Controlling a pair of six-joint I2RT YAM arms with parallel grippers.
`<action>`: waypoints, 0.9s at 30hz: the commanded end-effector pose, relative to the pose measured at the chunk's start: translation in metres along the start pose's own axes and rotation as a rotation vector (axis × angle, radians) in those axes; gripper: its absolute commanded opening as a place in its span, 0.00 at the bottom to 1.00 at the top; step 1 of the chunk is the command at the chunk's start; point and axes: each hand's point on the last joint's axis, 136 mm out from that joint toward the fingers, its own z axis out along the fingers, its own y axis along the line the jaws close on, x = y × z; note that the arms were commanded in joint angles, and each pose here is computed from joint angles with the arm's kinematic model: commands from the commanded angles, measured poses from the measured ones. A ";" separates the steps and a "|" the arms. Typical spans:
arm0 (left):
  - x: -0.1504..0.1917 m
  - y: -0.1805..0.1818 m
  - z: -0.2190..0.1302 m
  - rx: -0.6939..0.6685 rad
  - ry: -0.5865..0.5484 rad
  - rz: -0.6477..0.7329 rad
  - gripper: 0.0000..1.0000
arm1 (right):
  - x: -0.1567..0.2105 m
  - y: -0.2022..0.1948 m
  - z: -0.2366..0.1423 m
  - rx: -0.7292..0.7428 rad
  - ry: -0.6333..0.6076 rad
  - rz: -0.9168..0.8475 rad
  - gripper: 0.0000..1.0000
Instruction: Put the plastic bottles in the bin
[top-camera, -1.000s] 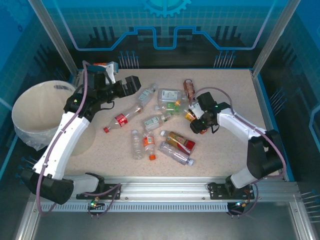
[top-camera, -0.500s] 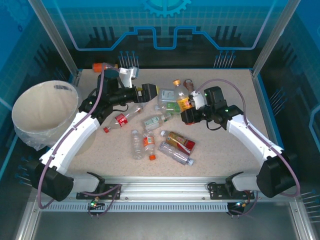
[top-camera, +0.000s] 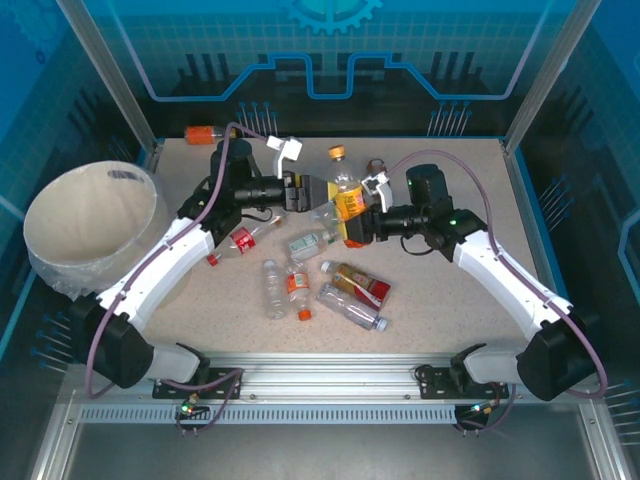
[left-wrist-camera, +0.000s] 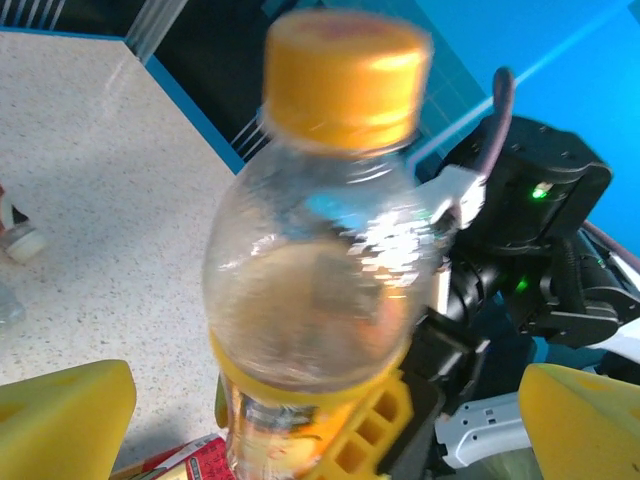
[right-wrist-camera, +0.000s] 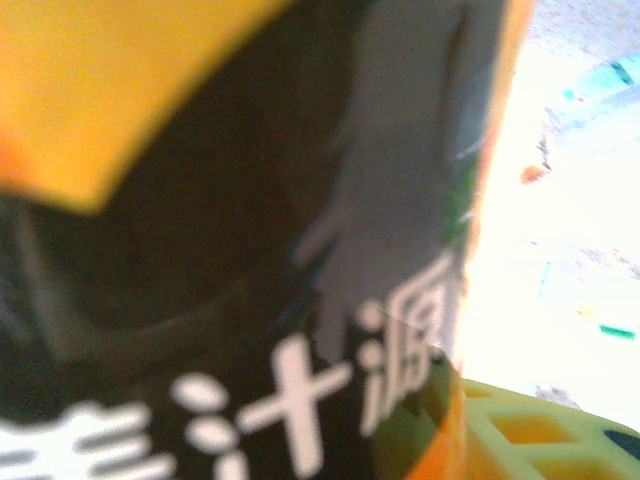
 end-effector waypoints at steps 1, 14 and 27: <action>-0.010 -0.023 0.006 0.079 -0.010 0.060 0.99 | -0.017 0.038 -0.002 -0.135 -0.020 -0.054 0.48; -0.010 -0.043 0.024 0.174 -0.034 0.137 0.69 | -0.020 0.054 0.021 -0.195 0.016 -0.006 0.52; -0.018 -0.023 0.017 0.046 -0.138 0.149 0.53 | -0.021 0.040 0.014 -0.086 -0.031 -0.043 0.85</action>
